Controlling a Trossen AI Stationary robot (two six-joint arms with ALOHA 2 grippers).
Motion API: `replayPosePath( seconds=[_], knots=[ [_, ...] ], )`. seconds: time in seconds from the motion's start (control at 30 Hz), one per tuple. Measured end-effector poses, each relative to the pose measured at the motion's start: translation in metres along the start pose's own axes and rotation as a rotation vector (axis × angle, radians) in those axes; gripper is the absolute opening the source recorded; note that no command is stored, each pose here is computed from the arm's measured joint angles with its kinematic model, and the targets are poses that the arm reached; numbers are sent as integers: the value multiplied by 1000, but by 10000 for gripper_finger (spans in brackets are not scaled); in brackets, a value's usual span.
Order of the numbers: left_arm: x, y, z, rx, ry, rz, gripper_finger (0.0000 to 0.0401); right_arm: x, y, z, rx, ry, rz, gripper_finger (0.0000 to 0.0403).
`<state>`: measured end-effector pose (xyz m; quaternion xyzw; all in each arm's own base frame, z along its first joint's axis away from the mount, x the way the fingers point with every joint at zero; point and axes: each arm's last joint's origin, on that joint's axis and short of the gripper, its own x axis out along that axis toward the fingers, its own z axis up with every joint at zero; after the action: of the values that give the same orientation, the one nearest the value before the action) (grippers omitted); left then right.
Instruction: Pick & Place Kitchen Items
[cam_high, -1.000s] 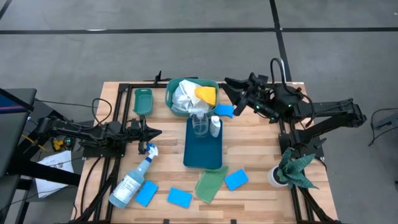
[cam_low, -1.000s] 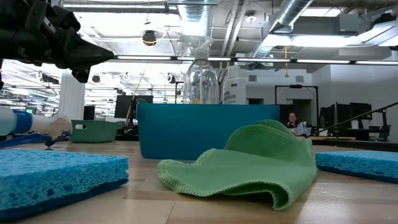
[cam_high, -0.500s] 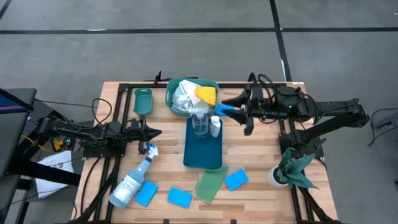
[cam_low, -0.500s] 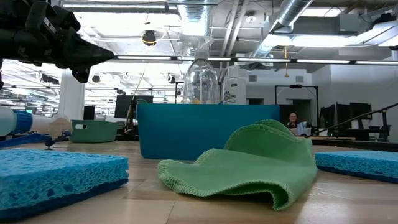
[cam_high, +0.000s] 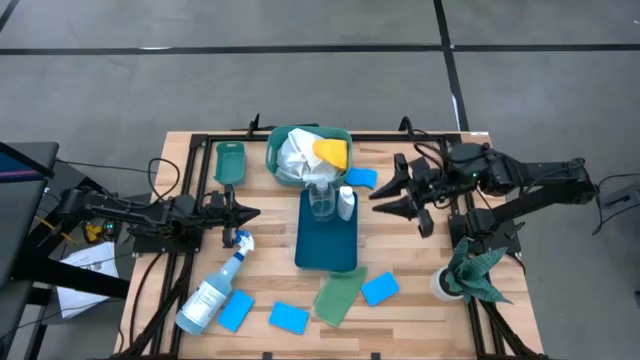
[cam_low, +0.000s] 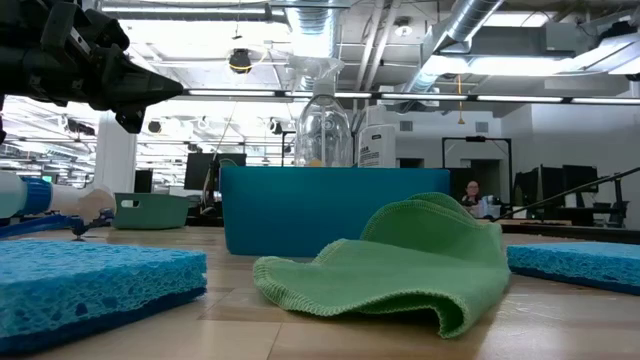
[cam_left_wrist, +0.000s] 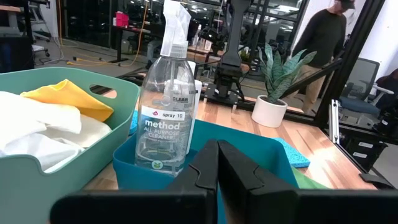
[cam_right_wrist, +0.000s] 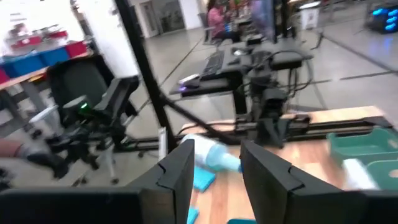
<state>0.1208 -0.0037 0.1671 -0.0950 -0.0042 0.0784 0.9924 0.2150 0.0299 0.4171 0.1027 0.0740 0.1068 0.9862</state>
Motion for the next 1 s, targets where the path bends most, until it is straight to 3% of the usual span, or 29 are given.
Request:
replayPosePath(
  seconds=[0.33,0.8,1.0],
  knots=[
    [0,0,0,0,0,0,0,8,28,-24,46,179,67,118],
    [0,0,0,0,-1,0,0,16,43,-67,213,545,-42,118],
    [0,0,0,0,0,0,0,34,48,-94,266,742,-93,118]
  ],
)
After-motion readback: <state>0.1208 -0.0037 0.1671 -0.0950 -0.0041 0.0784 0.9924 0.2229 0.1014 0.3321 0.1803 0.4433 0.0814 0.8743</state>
